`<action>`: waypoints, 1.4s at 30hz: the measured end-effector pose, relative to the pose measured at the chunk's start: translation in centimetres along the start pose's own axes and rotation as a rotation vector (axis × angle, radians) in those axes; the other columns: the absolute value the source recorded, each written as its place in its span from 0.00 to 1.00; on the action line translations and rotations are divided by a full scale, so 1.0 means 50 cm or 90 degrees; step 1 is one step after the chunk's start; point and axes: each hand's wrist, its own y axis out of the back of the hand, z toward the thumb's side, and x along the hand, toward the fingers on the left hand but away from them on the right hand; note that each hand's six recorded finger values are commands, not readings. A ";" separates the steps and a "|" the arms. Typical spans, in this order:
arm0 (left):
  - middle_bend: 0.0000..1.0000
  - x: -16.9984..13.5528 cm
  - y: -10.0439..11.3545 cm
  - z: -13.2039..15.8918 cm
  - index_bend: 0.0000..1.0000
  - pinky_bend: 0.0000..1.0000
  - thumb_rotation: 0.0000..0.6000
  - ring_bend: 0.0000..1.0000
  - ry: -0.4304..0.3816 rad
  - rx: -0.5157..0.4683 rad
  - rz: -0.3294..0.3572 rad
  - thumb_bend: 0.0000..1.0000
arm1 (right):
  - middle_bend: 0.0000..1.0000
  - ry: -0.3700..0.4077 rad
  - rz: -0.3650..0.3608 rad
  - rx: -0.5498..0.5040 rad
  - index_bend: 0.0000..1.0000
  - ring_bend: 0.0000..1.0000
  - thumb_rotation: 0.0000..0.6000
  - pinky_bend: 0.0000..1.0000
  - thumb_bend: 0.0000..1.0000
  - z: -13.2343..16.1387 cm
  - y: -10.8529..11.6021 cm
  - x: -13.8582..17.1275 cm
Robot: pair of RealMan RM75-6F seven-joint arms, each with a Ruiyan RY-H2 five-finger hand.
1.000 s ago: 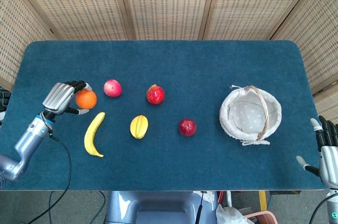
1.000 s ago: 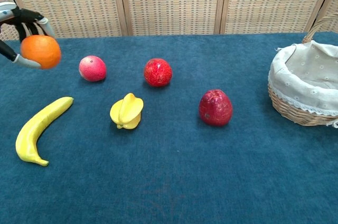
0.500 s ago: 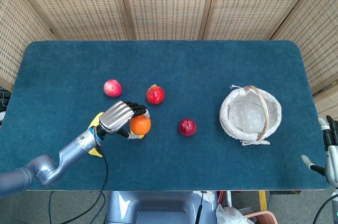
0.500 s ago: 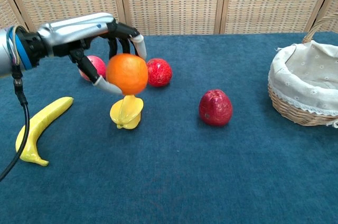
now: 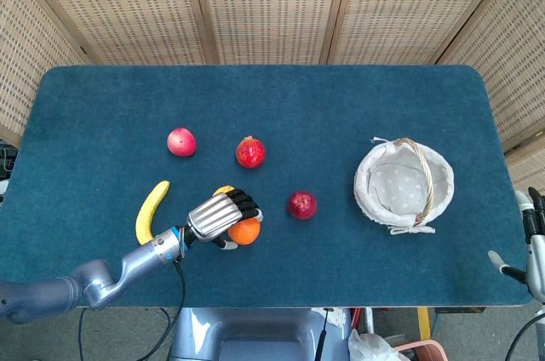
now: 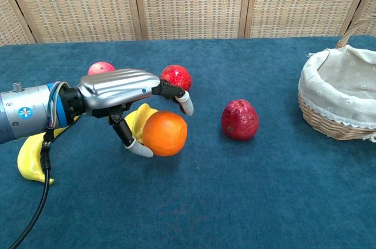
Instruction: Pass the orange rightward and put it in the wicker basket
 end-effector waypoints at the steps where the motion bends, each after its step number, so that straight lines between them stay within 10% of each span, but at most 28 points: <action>1: 0.00 0.001 -0.002 0.000 0.00 0.00 1.00 0.00 0.001 -0.002 -0.003 0.00 | 0.00 0.000 0.000 0.000 0.00 0.00 1.00 0.00 0.00 0.000 0.000 0.000; 7: 0.00 -0.002 0.008 -0.003 0.00 0.00 1.00 0.00 0.006 -0.018 0.006 0.00 | 0.00 0.002 -0.002 0.000 0.00 0.00 1.00 0.00 0.00 0.002 0.001 0.001; 13: 0.00 -0.059 0.105 -0.046 0.00 0.00 1.00 0.00 0.047 -0.039 0.113 0.00 | 0.00 0.011 -0.004 0.001 0.00 0.00 1.00 0.00 0.00 0.009 0.003 0.005; 28: 0.00 -0.438 0.202 -0.219 0.00 0.00 1.00 0.00 0.488 0.019 0.221 0.00 | 0.00 0.055 -0.023 -0.001 0.00 0.00 1.00 0.00 0.00 0.043 0.008 0.015; 33: 0.00 -0.535 0.206 -0.229 0.00 0.00 1.00 0.00 0.580 -0.003 0.230 0.00 | 0.00 0.122 -0.038 0.006 0.00 0.00 1.00 0.00 0.00 0.081 0.007 0.013; 42: 0.00 -0.556 0.218 -0.225 0.00 0.00 1.00 0.00 0.574 -0.008 0.239 0.00 | 0.00 0.347 0.002 0.030 0.00 0.00 1.00 0.00 0.00 0.237 -0.002 -0.042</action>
